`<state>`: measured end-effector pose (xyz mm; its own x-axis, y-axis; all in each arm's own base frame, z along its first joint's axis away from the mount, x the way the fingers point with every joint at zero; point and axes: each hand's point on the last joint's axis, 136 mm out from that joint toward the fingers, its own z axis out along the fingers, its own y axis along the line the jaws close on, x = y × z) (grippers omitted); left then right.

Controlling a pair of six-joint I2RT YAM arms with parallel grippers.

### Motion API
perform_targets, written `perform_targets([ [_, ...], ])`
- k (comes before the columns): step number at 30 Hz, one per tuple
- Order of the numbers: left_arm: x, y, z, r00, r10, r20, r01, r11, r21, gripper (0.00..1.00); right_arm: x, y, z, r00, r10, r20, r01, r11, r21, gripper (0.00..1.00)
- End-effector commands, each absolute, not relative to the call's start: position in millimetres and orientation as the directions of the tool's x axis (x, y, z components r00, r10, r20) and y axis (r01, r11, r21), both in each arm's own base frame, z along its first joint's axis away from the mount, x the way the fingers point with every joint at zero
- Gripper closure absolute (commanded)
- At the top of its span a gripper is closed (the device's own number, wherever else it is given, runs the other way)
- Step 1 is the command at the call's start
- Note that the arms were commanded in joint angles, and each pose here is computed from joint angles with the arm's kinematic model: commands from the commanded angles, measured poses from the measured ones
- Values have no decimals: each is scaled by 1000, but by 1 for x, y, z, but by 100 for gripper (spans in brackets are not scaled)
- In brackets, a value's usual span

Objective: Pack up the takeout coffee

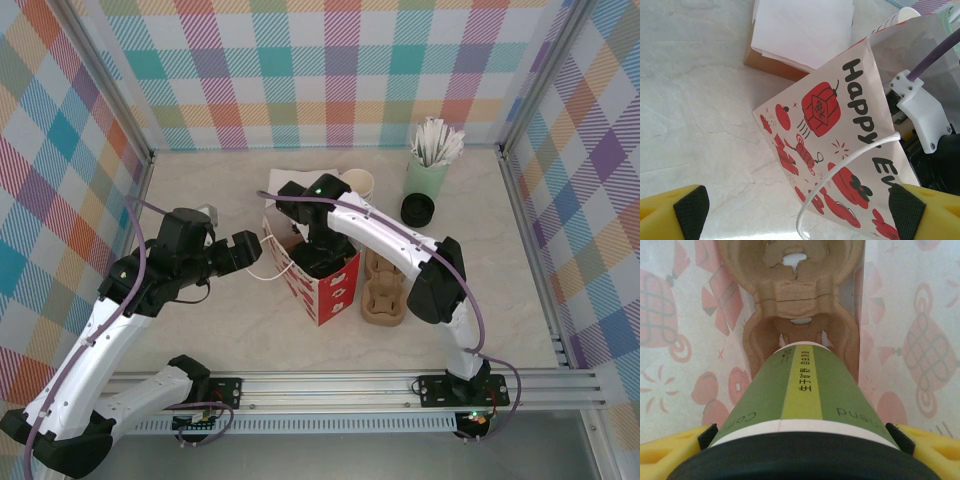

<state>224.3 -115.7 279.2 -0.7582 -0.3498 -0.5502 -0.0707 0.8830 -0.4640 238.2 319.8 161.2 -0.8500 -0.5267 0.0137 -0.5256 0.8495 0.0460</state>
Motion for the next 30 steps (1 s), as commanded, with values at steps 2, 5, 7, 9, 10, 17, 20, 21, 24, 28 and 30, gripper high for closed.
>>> perform_targets([
  [2, 221, -110, 288, -743, -342, -576, -57, 889, -454, 5, 237, 318, 153, -842, -538, 43, -536, 843, 47, 21],
  [5, 221, -110, 288, -743, -341, -576, -58, 890, -453, 5, 237, 317, 149, -841, -538, 50, -536, 843, 44, 21],
  [7, 221, -110, 288, -743, -340, -576, -56, 890, -453, 5, 236, 317, 147, -841, -539, 51, -538, 842, 44, 21],
  [9, 221, -110, 288, -743, -341, -576, -57, 890, -453, 5, 237, 318, 145, -840, -540, 47, -538, 842, 46, 21],
  [10, 221, -110, 288, -743, -341, -576, -57, 890, -453, 5, 238, 318, 144, -840, -541, 46, -539, 841, 45, 21],
  [17, 221, -110, 288, -743, -342, -576, -57, 889, -453, 5, 237, 319, 136, -837, -544, 53, -542, 839, 50, 21],
  [20, 221, -110, 288, -743, -341, -576, -57, 890, -453, 5, 236, 319, 133, -836, -546, 59, -544, 838, 48, 21],
  [21, 221, -110, 288, -743, -342, -576, -58, 889, -453, 5, 236, 318, 132, -836, -546, 61, -544, 838, 48, 21],
  [24, 221, -110, 288, -743, -342, -576, -59, 890, -452, 5, 237, 317, 128, -834, -548, 64, -546, 837, 42, 21],
  [28, 220, -109, 287, -743, -343, -575, -61, 890, -452, 5, 236, 317, 122, -833, -549, 73, -547, 836, 44, 21],
  [30, 220, -109, 287, -743, -343, -574, -62, 890, -451, 5, 235, 317, 120, -833, -548, 74, -546, 836, 46, 21],
])
